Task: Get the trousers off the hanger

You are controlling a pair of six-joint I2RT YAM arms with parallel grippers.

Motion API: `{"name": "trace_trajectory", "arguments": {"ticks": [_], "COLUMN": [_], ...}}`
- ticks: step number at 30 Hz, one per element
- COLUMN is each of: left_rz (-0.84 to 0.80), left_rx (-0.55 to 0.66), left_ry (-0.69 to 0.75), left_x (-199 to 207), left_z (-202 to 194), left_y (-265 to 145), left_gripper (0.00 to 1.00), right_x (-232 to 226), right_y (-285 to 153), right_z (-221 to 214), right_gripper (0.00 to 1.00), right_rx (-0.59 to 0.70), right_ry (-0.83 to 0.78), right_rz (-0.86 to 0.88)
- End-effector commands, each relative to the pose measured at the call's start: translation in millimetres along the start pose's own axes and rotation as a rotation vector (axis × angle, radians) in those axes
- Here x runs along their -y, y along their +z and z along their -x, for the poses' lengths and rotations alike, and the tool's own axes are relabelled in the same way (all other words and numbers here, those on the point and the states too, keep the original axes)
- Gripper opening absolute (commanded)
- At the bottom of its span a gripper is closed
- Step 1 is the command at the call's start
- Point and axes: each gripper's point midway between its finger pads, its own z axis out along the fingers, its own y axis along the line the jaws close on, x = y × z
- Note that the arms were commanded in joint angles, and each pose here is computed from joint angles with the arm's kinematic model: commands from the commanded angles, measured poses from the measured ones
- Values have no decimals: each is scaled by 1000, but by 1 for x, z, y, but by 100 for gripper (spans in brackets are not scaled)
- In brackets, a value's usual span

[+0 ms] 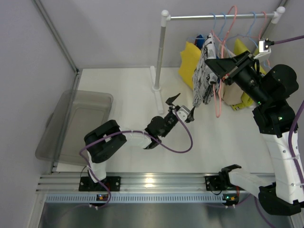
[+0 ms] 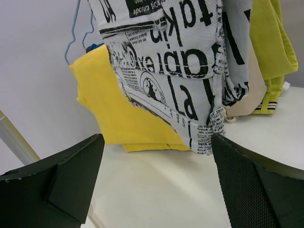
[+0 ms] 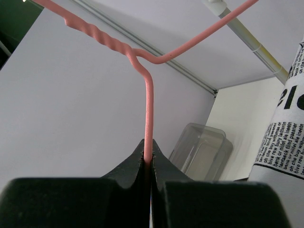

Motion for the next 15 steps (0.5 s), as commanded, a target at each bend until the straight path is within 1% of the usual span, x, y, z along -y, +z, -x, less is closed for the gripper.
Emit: {"name": "trace_trajectory", "arguments": {"ticks": [1,7,15], "left_rz": [40,25,9], "left_rx": [93,113,98], "left_ry": [-34,-47,-72], "left_x": [-11,3,11], "left_z": [31,33,25], "left_y": [12,24,19], "left_gripper": [99,99,99], "right_x": [-72,-59,-60], "right_y": [-24,-21,-23], "right_z": [33,32,35], "right_gripper": [0,0,0], "right_rx": [141,144,165], "right_ry": [-121,-85,-88], "right_rz": [229,178,174]}}
